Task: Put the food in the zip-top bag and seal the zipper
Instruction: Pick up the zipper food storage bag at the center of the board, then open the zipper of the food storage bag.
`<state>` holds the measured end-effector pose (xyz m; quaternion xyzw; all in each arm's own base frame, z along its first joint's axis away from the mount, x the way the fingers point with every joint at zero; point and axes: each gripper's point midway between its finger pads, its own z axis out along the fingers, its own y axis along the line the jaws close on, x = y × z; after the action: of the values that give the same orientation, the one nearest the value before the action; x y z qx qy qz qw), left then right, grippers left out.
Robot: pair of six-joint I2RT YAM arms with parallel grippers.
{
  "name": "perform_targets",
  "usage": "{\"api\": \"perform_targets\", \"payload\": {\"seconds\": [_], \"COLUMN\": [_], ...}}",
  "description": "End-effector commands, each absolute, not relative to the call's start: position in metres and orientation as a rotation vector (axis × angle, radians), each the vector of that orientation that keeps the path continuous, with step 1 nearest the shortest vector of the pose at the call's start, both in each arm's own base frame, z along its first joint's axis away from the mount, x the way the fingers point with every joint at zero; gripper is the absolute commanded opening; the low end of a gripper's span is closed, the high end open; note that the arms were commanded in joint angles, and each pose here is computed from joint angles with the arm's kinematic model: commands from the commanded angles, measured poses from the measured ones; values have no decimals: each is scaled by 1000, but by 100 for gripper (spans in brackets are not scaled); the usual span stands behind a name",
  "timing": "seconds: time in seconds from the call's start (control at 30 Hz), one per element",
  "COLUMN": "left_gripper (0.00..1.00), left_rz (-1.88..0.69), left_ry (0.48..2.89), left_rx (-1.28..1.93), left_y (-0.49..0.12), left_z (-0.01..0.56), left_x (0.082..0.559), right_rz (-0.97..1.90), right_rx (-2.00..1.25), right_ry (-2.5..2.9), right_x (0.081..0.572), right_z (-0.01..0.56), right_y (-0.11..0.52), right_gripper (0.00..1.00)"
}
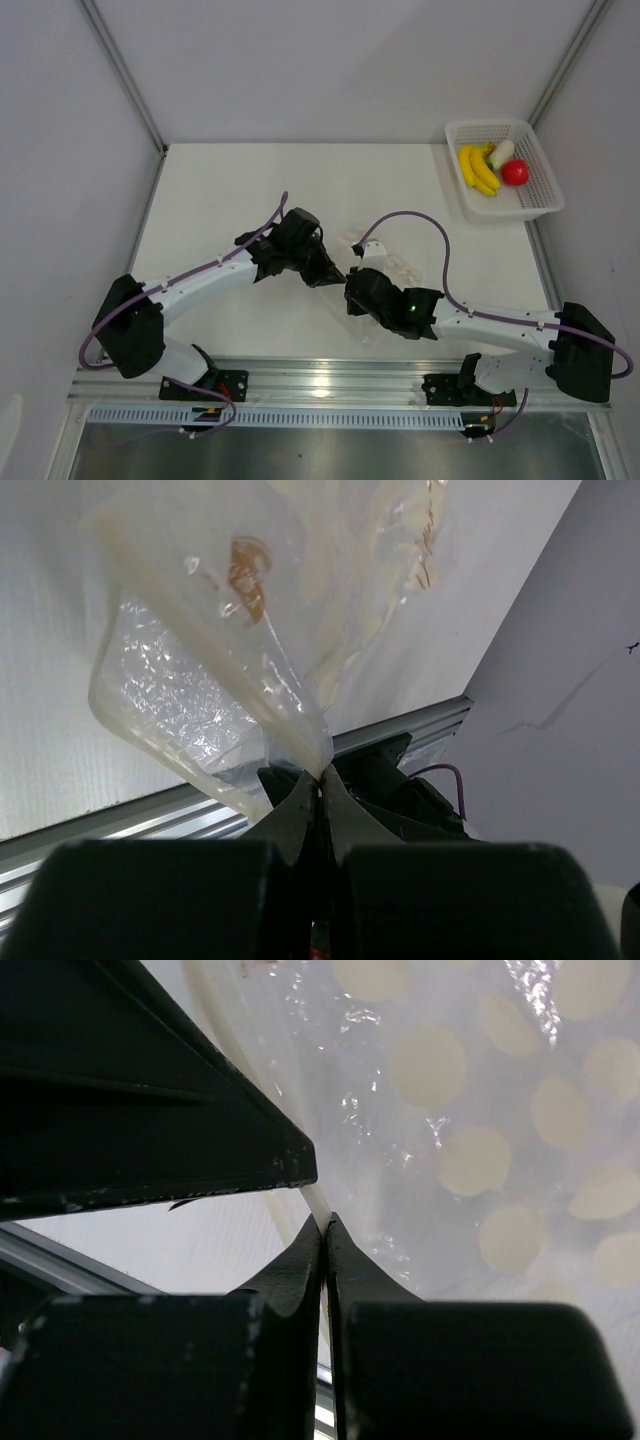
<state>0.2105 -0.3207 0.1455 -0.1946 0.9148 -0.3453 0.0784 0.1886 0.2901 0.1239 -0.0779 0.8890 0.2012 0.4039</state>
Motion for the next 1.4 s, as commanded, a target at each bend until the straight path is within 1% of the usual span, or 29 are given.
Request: {"api": "perform_targets", "payload": {"seconds": [0.0,0.1,0.13,0.17,0.2,0.27,0.3,0.33,0.4,0.47,0.5,0.53,0.63,0.73,0.77,0.87,0.93,0.97,1.0,1.03,1.07,1.13,1.23,1.3,1.37], "left_gripper": [1,0,1,6,29,56,77,83,92,96,96,96,94,84,76,69,70,79,84,87,88,90,90,88,82], "left_rz": [-1161,-1216,-1255,-1261,-1260,-1231,-1219,-1212,-1201,-1158,-1131,-1138,-1036,-1052,-1055,-1074,-1060,-1044,-1036,-1036,-1033,-1062,-1079,-1075,-1075], "left_ry": [2691,2656,2608,2595,2561,2506,2475,2437,2351,2270,2250,2196,2223,2236,2262,2269,2291,2304,2309,2307,2308,2296,2291,2289,2272], "left_rx": [-531,-443,-378,-351,-317,-297,-260,-238,-187,-165,-141,-134,-140,-79,-63,-72,-71,-67,-65,-61,-46,-30,-17,-19,-24], "left_y": [-332,-335,-339,-338,-334,-326,-322,-314,-306,-286,-278,-270,-251,-252,-251,-252,-251,-252,-252,-253,-255,-262,-268,-267,-265], "left_z": [170,176,183,184,188,191,194,200,212,218,216,229,210,196,178,165,155,150,149,150,150,156,161,163,165], "left_x": [208,208,212,211,210,213,213,210,212,209,206,203,199,192,185,183,182,183,184,186,187,189,191,193,192], "right_rz": [525,538,542,550,552,565,579,582,589,602,615,623,682,768,785,840,860,880,898,912,934,959,966,968,960], "right_rx": [-135,-131,-132,-126,-119,-99,-93,-89,-79,-76,-74,-75,-77,-73,-75,-89,-87,-89,-88,-88,-87,-89,-88,-89,-92], "right_ry": [2191,2193,2197,2204,2208,2207,2213,2218,2220,2214,2216,2215,2217,2198,2195,2185,2183,2180,2173,2167,2167,2172,2186,2188,2196], "right_x": [196,196,196,197,197,200,200,200,202,203,204,205,206,205,205,201,198,196,195,194,191,189,187,186,186], "right_z": [131,133,133,133,132,134,134,133,135,139,141,142,153,175,180,201,212,216,220,224,226,227,223,221,219], "right_y": [290,289,289,287,286,282,281,279,275,274,274,274,279,286,288,293,293,295,295,295,297,300,302,302,302], "right_gripper": [0,0,0,0,0,0,0,0,0,0,0,0,0,0,0,0,0,0,0,0,0,0,0,0,0]}}
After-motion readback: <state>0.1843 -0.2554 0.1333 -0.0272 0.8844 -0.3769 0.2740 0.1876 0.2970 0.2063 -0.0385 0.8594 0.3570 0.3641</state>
